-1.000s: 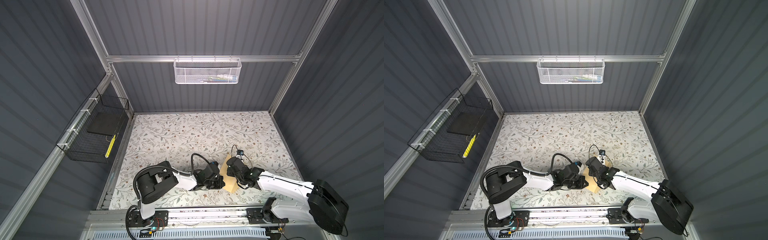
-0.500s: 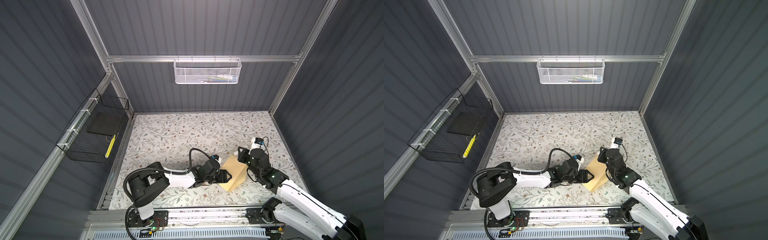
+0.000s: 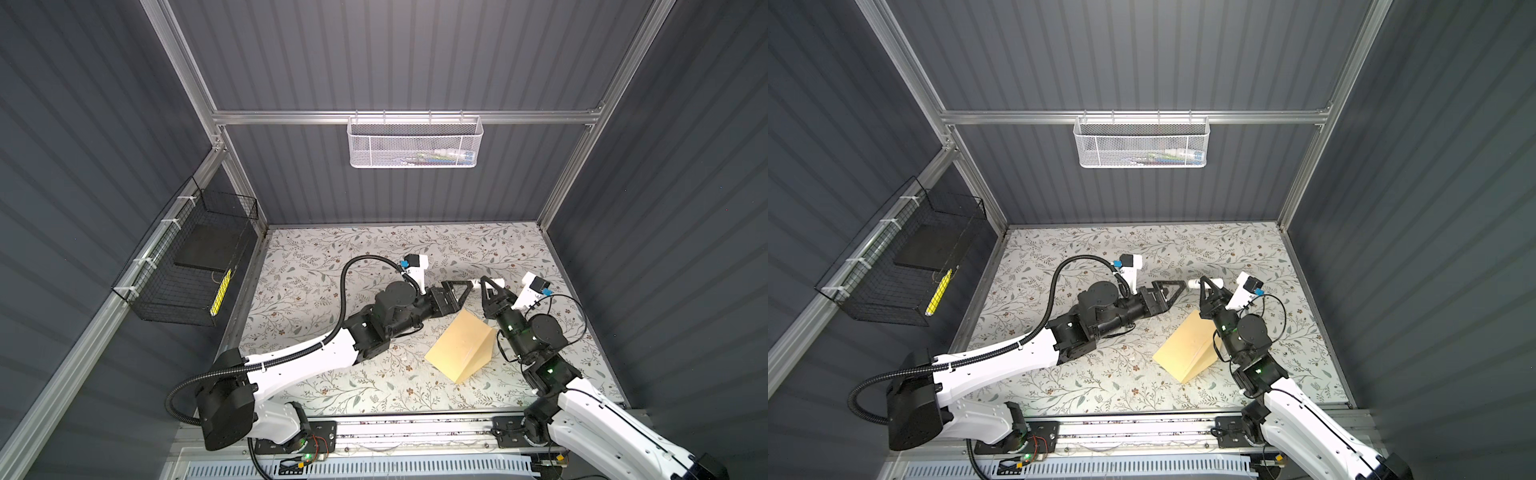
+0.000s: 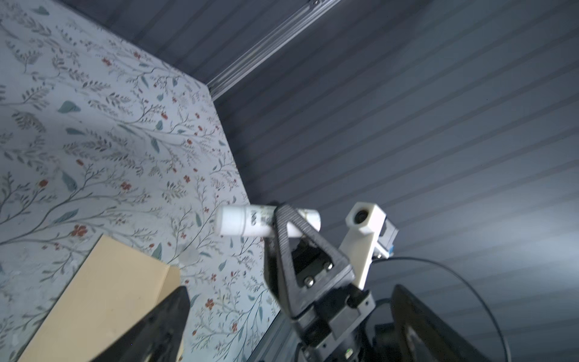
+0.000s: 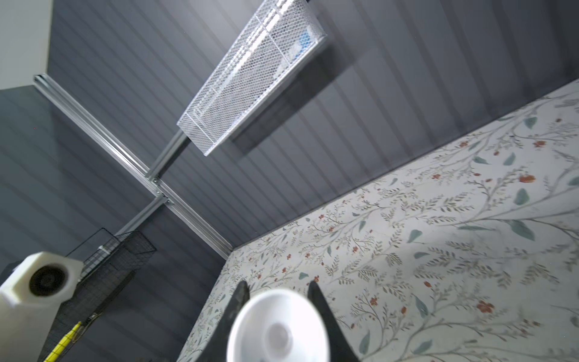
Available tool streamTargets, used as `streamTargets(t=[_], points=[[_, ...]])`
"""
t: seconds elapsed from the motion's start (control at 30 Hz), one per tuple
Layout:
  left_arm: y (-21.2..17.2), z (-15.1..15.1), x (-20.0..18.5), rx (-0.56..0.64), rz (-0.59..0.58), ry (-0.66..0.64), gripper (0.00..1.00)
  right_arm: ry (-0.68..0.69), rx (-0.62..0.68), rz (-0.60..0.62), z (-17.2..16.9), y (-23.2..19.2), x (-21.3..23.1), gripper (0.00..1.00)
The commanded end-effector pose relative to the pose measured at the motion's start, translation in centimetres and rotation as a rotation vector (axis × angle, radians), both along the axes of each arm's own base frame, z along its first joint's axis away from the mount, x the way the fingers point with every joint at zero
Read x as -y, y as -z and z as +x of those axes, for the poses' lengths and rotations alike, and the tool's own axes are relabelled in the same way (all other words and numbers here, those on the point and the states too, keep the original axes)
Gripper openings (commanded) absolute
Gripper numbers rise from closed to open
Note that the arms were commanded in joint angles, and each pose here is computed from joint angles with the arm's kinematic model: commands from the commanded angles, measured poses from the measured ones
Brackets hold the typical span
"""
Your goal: Place the letter into the envelope and seal it
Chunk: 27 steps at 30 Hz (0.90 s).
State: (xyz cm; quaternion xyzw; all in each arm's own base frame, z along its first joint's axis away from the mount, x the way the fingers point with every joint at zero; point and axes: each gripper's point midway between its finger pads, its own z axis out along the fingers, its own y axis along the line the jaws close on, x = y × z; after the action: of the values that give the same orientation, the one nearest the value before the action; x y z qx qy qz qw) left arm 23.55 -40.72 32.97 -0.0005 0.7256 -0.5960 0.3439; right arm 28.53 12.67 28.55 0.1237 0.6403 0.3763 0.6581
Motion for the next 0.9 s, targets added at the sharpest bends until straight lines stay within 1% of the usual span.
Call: streamTargets(t=[0.0,0.1,0.17,0.4,0.47,0.57,0.67,0.77,0.87], points=[[0.1,1.3,0.9,-0.102,-0.087,-0.019,1.0,-0.065,0.219,0.127,-1.6,-5.4,-0.4,0.0],[0.2,1.9,2.0,-0.181,-0.175,0.001,1.0,-0.078,0.271,0.16,-1.9,-6.2,-0.6,0.0],[0.0,2.2,2.5,-0.203,-0.221,0.0,0.98,-0.084,0.297,0.174,-2.0,-6.3,-0.7,0.0],[-1.5,3.3,3.1,-0.235,-0.344,-0.015,0.96,-0.102,0.342,0.217,-2.2,-6.3,-1.2,0.0],[-1.7,3.5,3.5,-0.244,-0.381,-0.005,0.94,-0.11,0.347,0.222,-2.2,-6.3,-1.5,0.0],[-1.5,3.9,3.8,-0.263,-0.408,-0.014,0.92,-0.122,0.357,0.228,-2.2,-6.2,-1.9,0.0],[-2.0,4.2,4.3,-0.271,-0.446,-0.007,0.85,-0.128,0.369,0.224,-2.3,-6.2,-2.4,0.0],[-2.7,4.4,5.2,-0.264,-0.471,0.015,0.74,-0.133,0.383,0.232,-2.4,-6.1,-2.7,0.0],[-2.3,4.7,5.6,-0.276,-0.469,0.014,0.62,-0.147,0.39,0.217,-2.6,-6.2,-3.2,0.0]])
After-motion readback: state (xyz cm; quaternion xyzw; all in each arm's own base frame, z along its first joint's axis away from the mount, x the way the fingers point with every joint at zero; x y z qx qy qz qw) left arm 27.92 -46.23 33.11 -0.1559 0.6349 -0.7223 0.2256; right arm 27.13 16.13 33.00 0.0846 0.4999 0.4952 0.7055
